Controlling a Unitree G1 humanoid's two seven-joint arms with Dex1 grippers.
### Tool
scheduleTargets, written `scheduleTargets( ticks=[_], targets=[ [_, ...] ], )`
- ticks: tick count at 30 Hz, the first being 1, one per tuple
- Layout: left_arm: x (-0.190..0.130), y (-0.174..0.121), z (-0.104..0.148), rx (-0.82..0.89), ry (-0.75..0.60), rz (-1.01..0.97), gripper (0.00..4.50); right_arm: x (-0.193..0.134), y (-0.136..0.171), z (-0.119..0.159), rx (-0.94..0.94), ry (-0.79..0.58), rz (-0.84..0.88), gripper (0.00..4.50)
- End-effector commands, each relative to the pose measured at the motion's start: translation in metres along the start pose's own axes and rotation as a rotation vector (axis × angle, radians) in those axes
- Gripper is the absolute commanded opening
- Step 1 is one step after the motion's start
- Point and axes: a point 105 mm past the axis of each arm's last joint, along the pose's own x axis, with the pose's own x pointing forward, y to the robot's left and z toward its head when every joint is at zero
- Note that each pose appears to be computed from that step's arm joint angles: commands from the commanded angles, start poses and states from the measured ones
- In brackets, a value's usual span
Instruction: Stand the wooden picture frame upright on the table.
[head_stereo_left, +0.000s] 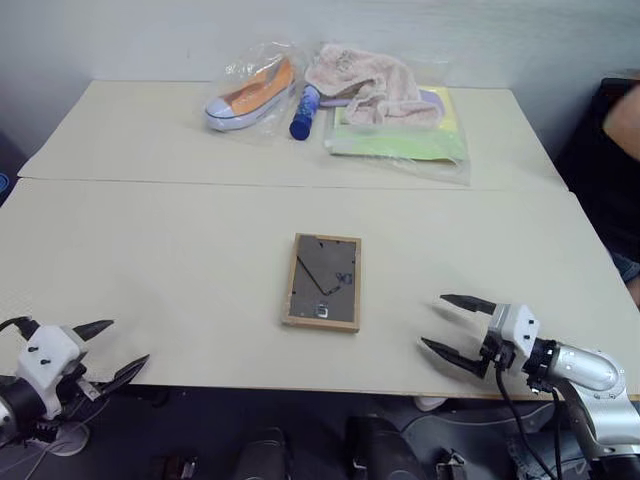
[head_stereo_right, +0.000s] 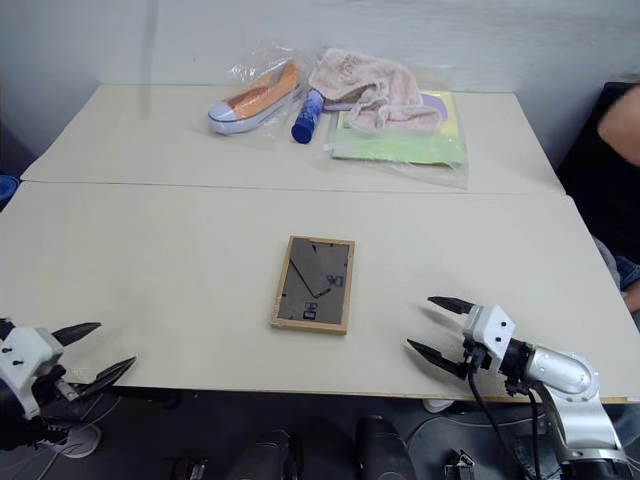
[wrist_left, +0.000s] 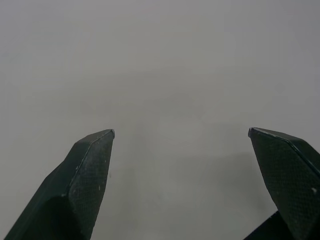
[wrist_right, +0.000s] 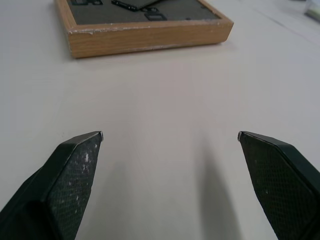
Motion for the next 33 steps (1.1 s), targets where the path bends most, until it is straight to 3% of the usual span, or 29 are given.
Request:
scheduleTargets(
  ticks=[1,5,8,16,20,21,33],
  targets=[
    [0.002,-0.001,0.013,0.005,-0.038,-0.009,4.5,0.0,-0.008,0.014,-0.044,-0.043,-0.028,4.46],
    [0.019,-0.014,0.033,-0.039,-0.098,-0.078,4.5,0.012,-0.009,0.026,-0.009,-0.086,-0.027,4.46],
    [0.069,-0.034,0.069,-0.086,-0.152,-0.182,3.91,0.04,-0.015,0.045,0.078,-0.146,-0.009,3.86],
    [0.157,-0.061,0.1,-0.006,-0.151,-0.318,1.54,0.089,-0.03,0.034,-0.075,-0.037,0.012,1.26],
    [0.18,-0.071,0.102,-0.025,-0.124,-0.36,0.26,0.105,-0.032,0.031,-0.158,-0.025,0.047,0.0],
    [0.183,-0.076,0.103,-0.019,-0.124,-0.375,0.06,0.109,-0.031,0.033,-0.176,-0.034,0.056,0.0],
    [0.177,-0.1,0.115,-0.032,-0.201,-0.464,0.06,0.136,-0.006,0.037,-0.18,-0.059,0.151,0.0]
  ],
)
